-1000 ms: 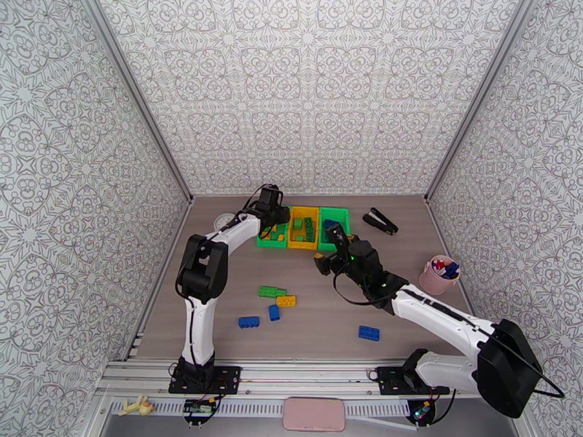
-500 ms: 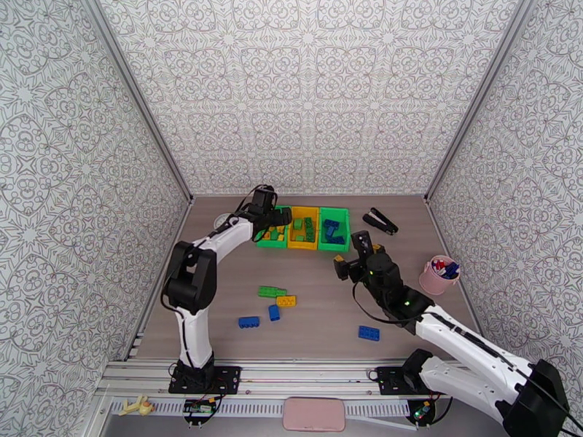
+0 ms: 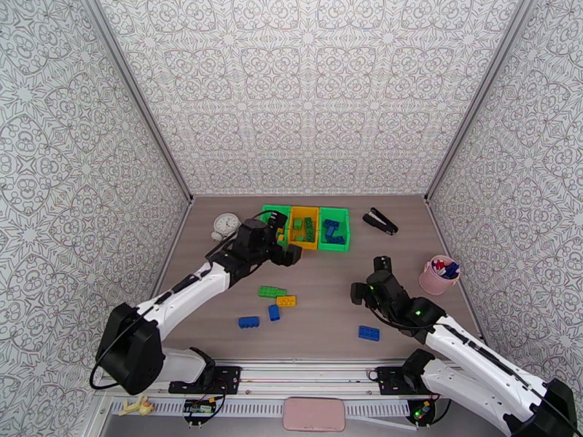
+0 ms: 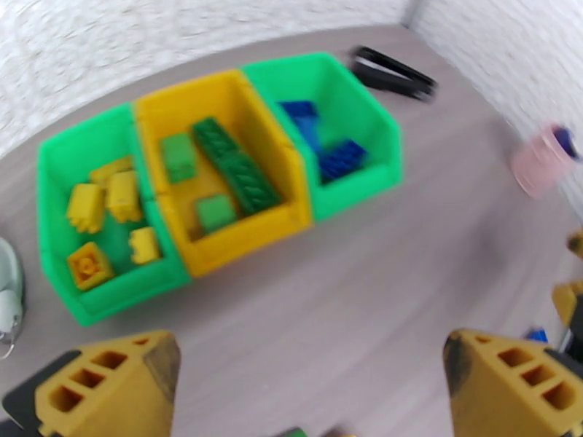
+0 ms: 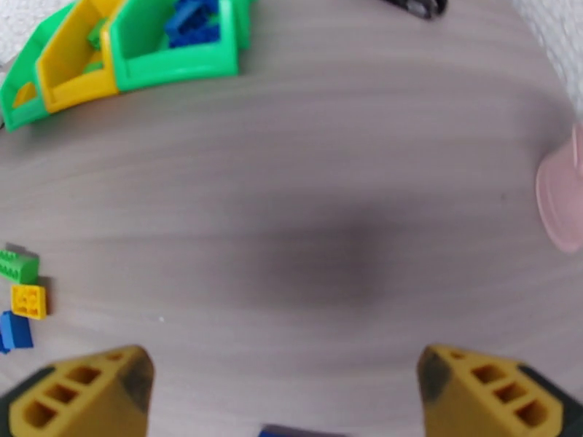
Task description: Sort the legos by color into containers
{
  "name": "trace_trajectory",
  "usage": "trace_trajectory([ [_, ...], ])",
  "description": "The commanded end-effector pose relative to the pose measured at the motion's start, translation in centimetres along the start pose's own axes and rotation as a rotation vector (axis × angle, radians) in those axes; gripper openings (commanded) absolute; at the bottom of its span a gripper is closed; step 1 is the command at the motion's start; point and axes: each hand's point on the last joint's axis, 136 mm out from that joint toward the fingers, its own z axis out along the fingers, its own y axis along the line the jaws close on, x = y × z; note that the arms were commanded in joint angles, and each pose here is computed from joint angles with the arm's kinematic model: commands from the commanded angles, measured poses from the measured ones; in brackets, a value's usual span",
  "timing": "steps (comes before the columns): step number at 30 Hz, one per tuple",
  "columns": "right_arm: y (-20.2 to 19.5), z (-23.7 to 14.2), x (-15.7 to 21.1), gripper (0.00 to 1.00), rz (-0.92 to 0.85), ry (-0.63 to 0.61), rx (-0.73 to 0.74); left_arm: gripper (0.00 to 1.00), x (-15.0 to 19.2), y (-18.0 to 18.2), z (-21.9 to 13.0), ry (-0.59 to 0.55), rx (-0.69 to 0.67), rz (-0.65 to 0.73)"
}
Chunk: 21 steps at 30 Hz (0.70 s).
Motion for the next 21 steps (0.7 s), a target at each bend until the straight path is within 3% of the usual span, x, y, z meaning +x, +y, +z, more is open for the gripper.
trace_trajectory([
  [1,-2.2,0.5,5.0,1.0,0.115,0.198,0.078,1.0,1.3,-4.2,-1.4,-0.009,0.168,0.216],
  [6,-2.4,1.3,7.9,1.0,0.1,0.323,0.096,1.0,3.8,-8.4,-2.4,-0.03,0.338,0.384],
  [12,-1.5,2.0,8.6,1.0,0.028,0.411,0.113,1.0,5.5,-10.9,-2.2,-0.054,0.498,0.484],
  [21,1.0,2.6,11.4,1.0,0.068,0.528,0.028,1.0,7.9,-11.2,-1.7,-0.057,0.521,0.567],
])
